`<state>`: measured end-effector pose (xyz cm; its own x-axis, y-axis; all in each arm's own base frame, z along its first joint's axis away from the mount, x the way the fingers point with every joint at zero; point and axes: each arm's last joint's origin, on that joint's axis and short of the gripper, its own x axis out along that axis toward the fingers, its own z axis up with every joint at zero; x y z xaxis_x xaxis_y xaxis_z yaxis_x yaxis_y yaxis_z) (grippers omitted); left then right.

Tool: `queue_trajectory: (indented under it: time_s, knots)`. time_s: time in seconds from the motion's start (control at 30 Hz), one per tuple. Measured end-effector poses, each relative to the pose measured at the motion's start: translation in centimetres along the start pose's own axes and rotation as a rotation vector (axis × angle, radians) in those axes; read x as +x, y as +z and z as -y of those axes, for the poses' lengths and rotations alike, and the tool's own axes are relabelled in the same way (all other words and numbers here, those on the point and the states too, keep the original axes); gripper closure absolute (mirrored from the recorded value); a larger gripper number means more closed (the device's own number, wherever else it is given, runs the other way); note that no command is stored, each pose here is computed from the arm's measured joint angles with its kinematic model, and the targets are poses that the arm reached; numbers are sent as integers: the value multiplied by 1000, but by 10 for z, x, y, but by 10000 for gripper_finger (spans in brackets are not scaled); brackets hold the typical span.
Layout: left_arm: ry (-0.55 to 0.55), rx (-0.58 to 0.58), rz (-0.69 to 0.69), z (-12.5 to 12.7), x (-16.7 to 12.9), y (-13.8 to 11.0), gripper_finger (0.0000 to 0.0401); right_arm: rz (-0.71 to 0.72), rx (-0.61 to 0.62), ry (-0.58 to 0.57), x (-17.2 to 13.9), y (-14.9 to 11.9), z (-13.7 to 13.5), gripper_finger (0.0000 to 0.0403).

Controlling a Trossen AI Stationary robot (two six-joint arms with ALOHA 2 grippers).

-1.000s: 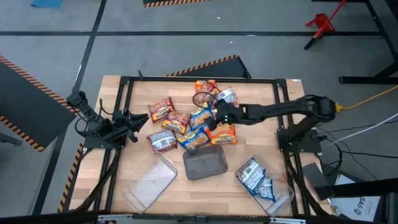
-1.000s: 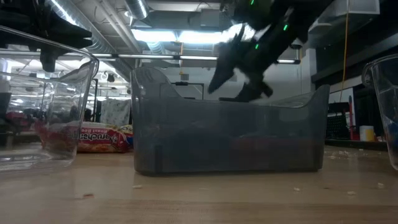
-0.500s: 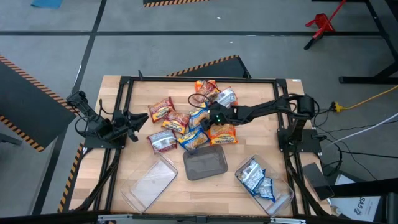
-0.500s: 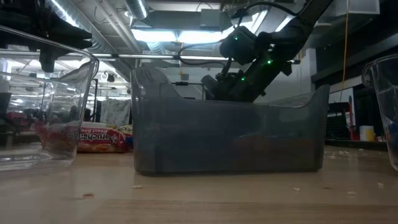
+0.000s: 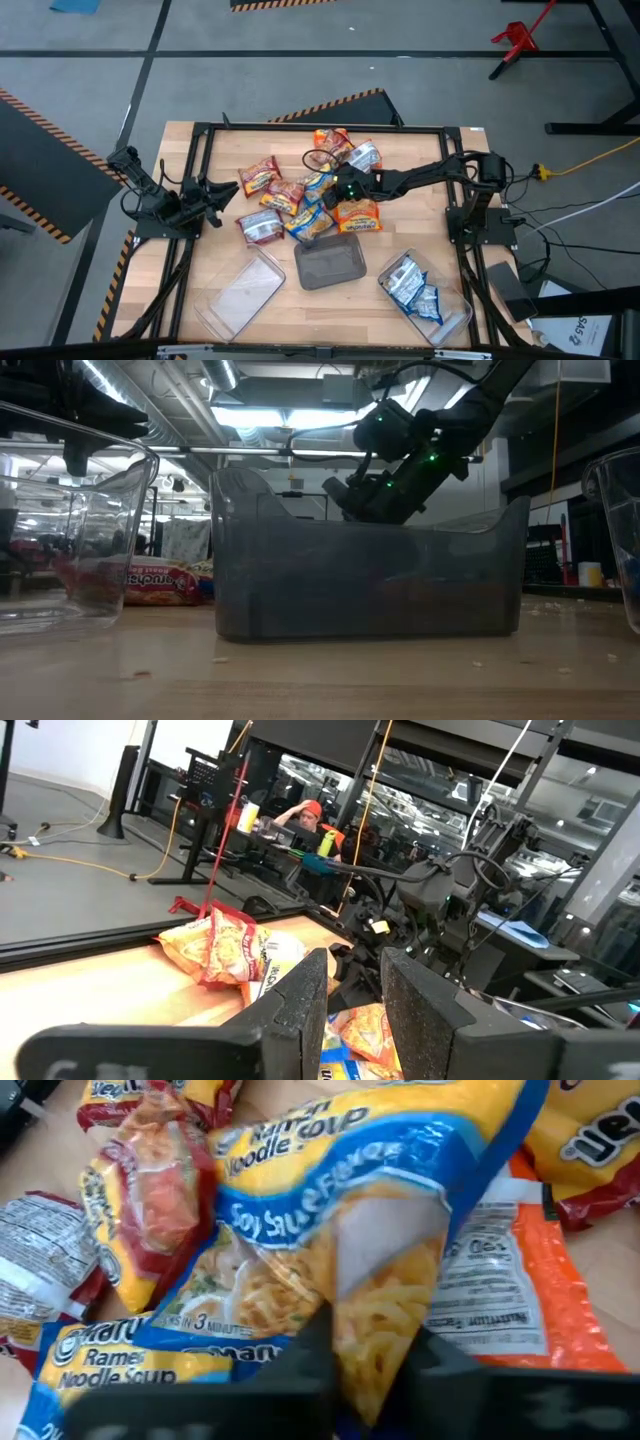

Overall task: Sort Maruchan noodles
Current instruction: Put the blue noodle pack into the right transparent bin

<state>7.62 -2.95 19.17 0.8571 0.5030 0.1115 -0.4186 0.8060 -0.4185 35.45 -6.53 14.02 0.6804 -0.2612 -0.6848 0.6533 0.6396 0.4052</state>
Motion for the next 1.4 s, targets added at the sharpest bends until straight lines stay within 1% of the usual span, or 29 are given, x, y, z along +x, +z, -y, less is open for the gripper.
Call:
queue_trajectory:
  time_s: [0.07,0.2,0.33,0.47,0.53,0.7,0.83,0.9,0.97,1.0,1.07,1.13,1.17,1.27,1.3,1.37,1.4]
  knots:
    - [0,0,0,0,0,0,309,4,-4,3,-3,2,-1,393]
    - [-1,0,0,0,0,0,309,14,-13,2,-11,10,-7,383]
    - [-1,1,0,0,0,0,309,42,-51,7,-23,24,-16,397]
    - [-2,0,0,0,0,0,309,50,-73,0,-37,38,-26,390]
    - [-2,1,0,0,0,0,309,56,-91,3,-45,45,-30,394]
    - [-2,1,-1,0,0,0,309,124,-116,79,-67,61,-44,394]
    - [-3,1,-1,0,0,0,309,153,-139,94,-78,66,-46,398]
    - [-4,1,-1,0,0,0,309,149,-148,46,-79,65,-44,398]
    - [-4,-1,-1,0,0,0,309,102,-100,-30,-78,59,-37,398]
    - [-4,-1,-1,0,0,0,309,78,-91,-35,-77,57,-36,399]
    - [-4,-1,-1,0,0,0,309,81,-134,38,-77,56,-43,399]
    - [-4,-2,-1,0,0,0,309,131,-171,139,-80,60,-55,399]
    - [-4,-2,-1,0,0,0,309,143,-173,161,-82,61,-57,400]
    - [-10,-12,-2,0,0,0,309,116,-117,123,-80,59,-52,401]
    - [-14,-21,-2,0,0,0,309,111,-133,142,-78,59,-52,400]
    - [-16,-26,-2,0,0,0,309,143,-189,246,-80,64,-59,400]
    - [-15,-27,-3,0,0,0,309,162,-187,267,-83,66,-62,401]
